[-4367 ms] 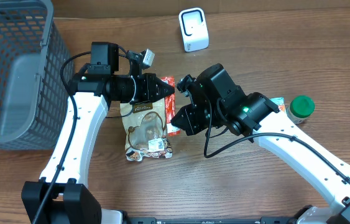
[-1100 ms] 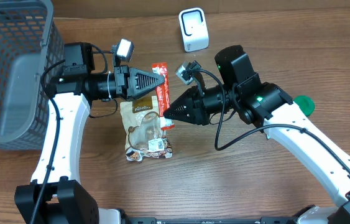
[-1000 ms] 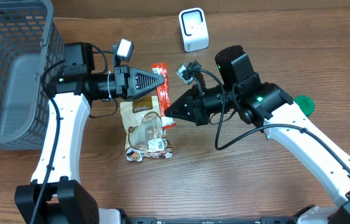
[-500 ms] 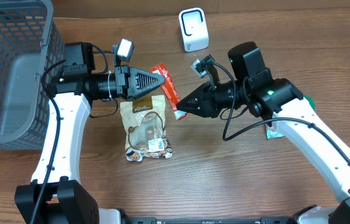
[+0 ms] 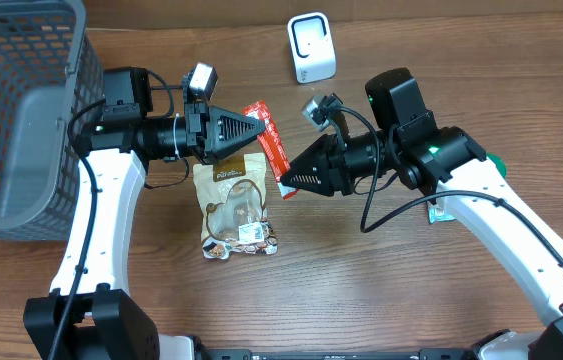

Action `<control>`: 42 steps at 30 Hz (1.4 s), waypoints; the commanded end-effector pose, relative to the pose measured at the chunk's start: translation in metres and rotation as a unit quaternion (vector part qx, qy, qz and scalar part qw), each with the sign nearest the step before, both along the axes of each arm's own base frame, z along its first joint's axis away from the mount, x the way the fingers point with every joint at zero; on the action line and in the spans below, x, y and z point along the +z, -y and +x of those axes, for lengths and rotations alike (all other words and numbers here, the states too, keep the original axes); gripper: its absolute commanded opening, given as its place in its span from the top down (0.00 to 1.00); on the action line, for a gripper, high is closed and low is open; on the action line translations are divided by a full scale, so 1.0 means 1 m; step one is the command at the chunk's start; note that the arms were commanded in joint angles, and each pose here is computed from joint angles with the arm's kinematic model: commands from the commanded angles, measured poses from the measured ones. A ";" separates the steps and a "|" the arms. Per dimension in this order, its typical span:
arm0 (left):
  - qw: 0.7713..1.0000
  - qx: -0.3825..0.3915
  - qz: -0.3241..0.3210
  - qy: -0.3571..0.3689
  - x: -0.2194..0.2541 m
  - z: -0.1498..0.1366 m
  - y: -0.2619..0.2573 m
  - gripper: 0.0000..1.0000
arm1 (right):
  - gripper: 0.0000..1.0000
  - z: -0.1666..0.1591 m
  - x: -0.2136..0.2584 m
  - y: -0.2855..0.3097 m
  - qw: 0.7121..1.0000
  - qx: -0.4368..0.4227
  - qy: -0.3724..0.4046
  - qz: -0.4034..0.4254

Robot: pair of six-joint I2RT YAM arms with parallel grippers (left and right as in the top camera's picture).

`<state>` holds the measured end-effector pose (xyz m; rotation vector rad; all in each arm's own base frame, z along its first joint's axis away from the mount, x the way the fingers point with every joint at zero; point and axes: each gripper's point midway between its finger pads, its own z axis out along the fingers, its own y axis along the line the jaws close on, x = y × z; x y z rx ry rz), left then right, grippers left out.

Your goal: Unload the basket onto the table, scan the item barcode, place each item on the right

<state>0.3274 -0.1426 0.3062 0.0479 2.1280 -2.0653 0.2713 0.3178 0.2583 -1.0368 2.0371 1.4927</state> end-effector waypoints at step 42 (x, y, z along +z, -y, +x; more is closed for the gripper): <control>1.000 -0.008 -0.017 -0.021 0.012 0.003 0.000 0.96 | 0.60 -0.020 -0.008 -0.033 0.997 0.026 0.071 -0.020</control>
